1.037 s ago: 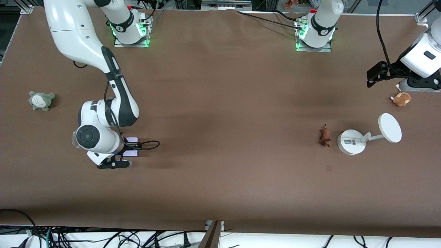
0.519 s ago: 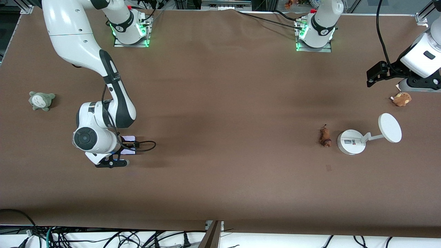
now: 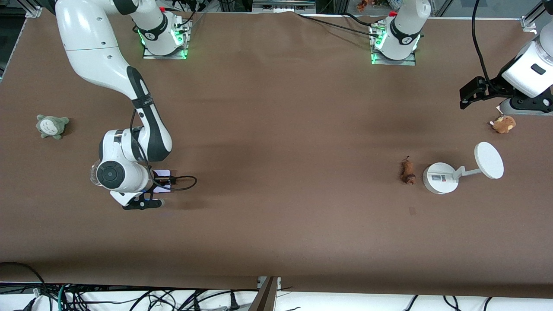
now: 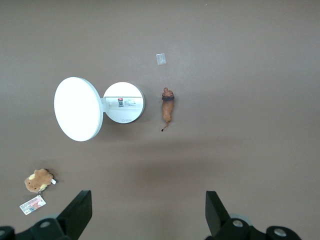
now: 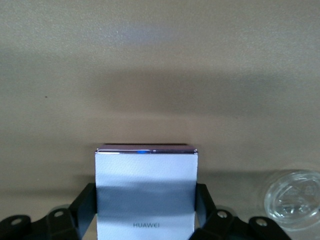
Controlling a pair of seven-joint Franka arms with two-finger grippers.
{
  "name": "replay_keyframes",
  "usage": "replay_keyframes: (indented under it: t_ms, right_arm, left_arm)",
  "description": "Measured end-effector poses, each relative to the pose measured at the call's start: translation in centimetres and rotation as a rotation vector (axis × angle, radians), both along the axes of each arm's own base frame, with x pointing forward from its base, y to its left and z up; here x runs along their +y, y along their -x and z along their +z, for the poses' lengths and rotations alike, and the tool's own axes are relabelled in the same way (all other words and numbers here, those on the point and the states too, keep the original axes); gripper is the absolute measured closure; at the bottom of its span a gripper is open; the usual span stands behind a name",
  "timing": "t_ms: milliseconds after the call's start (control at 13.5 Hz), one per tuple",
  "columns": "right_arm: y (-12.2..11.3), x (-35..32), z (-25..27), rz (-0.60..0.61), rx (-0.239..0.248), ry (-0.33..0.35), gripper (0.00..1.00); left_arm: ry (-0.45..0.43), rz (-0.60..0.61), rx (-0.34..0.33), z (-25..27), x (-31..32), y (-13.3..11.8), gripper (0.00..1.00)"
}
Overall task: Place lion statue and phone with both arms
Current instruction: 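Lower the phone beside the glass cup and open the right gripper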
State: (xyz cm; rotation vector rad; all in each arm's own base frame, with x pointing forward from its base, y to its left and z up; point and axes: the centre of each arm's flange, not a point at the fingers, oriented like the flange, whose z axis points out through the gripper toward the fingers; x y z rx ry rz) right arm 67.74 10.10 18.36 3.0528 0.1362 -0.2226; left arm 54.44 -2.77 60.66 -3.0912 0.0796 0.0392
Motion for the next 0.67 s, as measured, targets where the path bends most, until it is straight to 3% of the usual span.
replay_keyframes:
  t_ms: [148,296,667]
  right_arm:
    - [0.0,0.0,0.0,0.004,0.0,-0.001,0.17]
    - [-0.1,-0.1,0.1,0.011,-0.006,0.0,0.01]
    - [-2.3,0.3,5.0,0.064,-0.083,0.037,0.0]
  left_arm:
    - [0.0,0.0,0.0,0.0,0.0,0.0,0.0]
    - [0.0,-0.002,0.0,0.0,-0.1,0.0,0.0]
    - [0.0,-0.003,0.001,0.0,-0.2,0.0,0.0]
